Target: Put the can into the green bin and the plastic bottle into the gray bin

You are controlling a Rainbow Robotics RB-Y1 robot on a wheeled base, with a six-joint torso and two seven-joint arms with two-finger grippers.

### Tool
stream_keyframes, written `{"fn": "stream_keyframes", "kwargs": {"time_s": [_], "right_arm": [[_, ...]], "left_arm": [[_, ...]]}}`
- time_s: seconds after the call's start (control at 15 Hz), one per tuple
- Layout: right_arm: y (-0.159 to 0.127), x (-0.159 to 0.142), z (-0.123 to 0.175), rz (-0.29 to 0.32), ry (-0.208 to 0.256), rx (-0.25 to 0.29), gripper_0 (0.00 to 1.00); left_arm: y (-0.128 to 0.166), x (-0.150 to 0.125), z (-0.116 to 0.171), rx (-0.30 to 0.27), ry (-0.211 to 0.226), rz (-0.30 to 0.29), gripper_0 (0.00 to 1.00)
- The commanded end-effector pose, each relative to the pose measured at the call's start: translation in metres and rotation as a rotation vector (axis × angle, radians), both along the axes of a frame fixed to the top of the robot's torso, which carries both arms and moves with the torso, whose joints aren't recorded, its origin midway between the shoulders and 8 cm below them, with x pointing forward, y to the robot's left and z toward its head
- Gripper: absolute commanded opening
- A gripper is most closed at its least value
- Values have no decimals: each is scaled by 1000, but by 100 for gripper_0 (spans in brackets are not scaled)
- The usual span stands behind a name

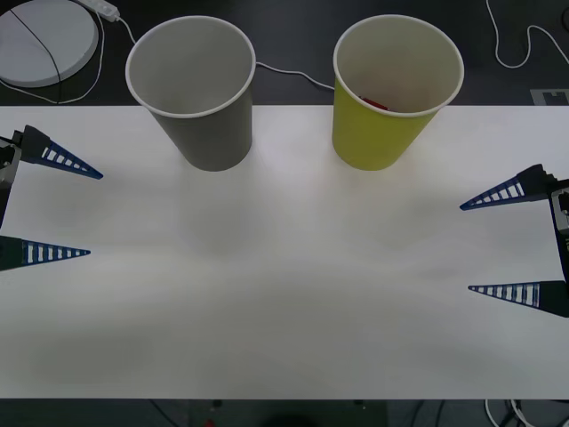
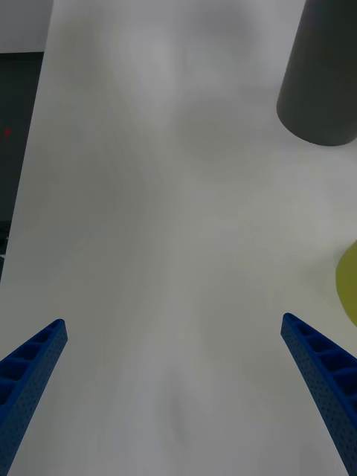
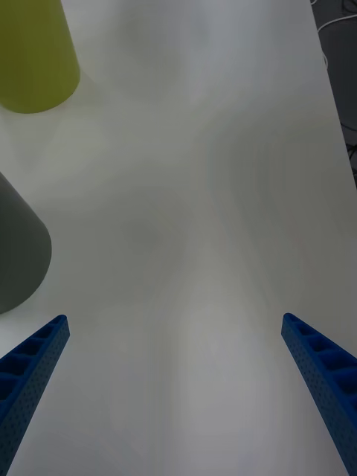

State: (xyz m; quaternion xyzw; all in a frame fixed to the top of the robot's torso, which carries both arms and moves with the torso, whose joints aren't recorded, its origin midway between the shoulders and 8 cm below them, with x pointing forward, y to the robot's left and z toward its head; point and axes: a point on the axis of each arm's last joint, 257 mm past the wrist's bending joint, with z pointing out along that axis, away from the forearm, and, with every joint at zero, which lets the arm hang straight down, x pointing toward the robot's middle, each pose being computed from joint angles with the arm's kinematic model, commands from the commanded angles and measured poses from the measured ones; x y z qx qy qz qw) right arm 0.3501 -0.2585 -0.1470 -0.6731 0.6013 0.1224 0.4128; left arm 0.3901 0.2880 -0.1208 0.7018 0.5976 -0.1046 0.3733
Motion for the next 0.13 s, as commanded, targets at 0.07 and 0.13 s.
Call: {"fn": "stream_keyframes", "kwargs": {"time_s": [0.07,0.13], "right_arm": [[0,0,0,-1,0,0,100],[0,0,0,-1,0,0,100]], "left_arm": [[0,0,0,0,0,0,100],[0,0,0,0,0,0,100]]}}
